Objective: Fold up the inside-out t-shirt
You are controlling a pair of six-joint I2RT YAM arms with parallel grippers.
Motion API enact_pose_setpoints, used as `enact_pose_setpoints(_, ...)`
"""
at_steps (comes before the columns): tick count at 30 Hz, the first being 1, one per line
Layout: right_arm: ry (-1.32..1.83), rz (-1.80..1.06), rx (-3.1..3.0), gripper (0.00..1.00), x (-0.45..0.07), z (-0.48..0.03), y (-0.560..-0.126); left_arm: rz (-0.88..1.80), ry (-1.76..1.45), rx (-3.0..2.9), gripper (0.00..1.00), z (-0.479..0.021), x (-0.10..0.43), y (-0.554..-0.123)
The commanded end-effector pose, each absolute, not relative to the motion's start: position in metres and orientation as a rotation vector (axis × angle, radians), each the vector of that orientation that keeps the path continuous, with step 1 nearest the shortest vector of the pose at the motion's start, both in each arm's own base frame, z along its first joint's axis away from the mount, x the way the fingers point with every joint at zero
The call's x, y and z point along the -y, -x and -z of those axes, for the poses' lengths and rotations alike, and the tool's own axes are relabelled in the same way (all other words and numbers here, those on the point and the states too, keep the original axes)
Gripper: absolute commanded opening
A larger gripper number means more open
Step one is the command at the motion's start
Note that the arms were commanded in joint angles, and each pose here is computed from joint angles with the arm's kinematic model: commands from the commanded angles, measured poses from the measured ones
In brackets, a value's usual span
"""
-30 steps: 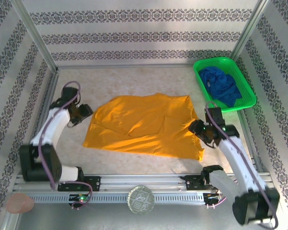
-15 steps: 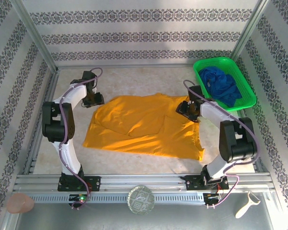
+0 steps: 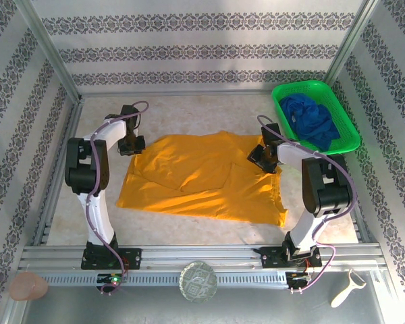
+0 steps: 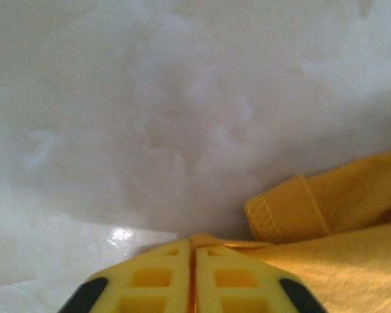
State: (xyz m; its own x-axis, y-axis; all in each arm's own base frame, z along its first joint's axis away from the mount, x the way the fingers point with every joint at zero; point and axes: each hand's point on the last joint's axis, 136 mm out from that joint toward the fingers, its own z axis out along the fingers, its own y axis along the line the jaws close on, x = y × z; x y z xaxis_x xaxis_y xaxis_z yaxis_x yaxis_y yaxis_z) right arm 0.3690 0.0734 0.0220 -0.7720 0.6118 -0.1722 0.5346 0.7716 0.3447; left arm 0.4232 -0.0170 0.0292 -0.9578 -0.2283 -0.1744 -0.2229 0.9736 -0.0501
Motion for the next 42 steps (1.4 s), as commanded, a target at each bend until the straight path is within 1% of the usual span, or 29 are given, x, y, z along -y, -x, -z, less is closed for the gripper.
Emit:
enact_pose_setpoints(1, -1.015, -0.313, -2.684, 0.49, -0.060, -0.014, -0.364, 0.012, 0.358, -2.932, 0.00, -0.035, 0.016, -0.427)
enact_pose_setpoints(4, -1.068, -0.263, -2.704, 0.49, -0.055, -0.011, -0.360, 0.043, 0.426, -2.855, 0.00, -0.054, 0.016, -0.434)
enact_pose_setpoints(11, -1.131, -0.229, -2.700, 0.49, -0.051, -0.011, -0.361, 0.277, 0.684, -2.424, 0.00, -0.133, 0.021, -0.443)
enact_pose_setpoints(14, -1.141, -0.229, -2.697, 0.48, -0.050, -0.011, -0.361, 0.347, 0.755, -2.257, 0.00, -0.148, 0.018, -0.433)
enact_pose_setpoints(16, -1.147, -0.229, -2.696, 0.48, -0.050, -0.011, -0.361, 0.378, 0.755, -2.232, 0.00, -0.146, 0.020, -0.426)
enact_pose_setpoints(17, -1.151, -0.229, -2.692, 0.48, -0.050, -0.011, -0.361, 0.392, 0.752, -2.238, 0.06, -0.143, 0.022, -0.421)
enact_pose_setpoints(21, -1.168, -0.235, -2.688, 0.48, -0.049, -0.011, -0.363, 0.397, 0.772, -2.300, 0.54, -0.121, 0.024, -0.400)
enact_pose_setpoints(22, -1.171, -0.238, -2.686, 0.48, -0.048, -0.011, -0.363, 0.370, 0.794, -2.312, 0.69, -0.116, 0.021, -0.394)
enact_pose_setpoints(23, -1.171, -0.245, -2.685, 0.48, -0.049, -0.011, -0.364, 0.346, 0.802, -2.322, 0.76, -0.114, 0.018, -0.391)
enact_pose_setpoints(24, -1.172, -0.250, -2.685, 0.48, -0.049, -0.010, -0.365, 0.333, 0.792, -2.328, 0.78, -0.113, 0.016, -0.392)
enact_pose_setpoints(27, -1.164, -0.255, -2.690, 0.47, -0.050, -0.010, -0.365, 0.296, 0.773, -2.383, 0.79, -0.110, 0.013, -0.401)
enact_pose_setpoints(31, -1.170, -0.253, -2.687, 0.48, -0.049, -0.010, -0.365, 0.230, 0.670, -2.497, 0.79, -0.105, 0.012, -0.432)
enact_pose_setpoints(36, -1.166, -0.254, -2.684, 0.47, -0.048, -0.011, -0.366, 0.141, 0.572, -2.718, 0.78, -0.077, 0.009, -0.468)
enact_pose_setpoints(42, -1.169, -0.253, -2.679, 0.47, -0.047, -0.011, -0.366, 0.105, 0.581, -2.876, 0.77, -0.051, 0.010, -0.486)
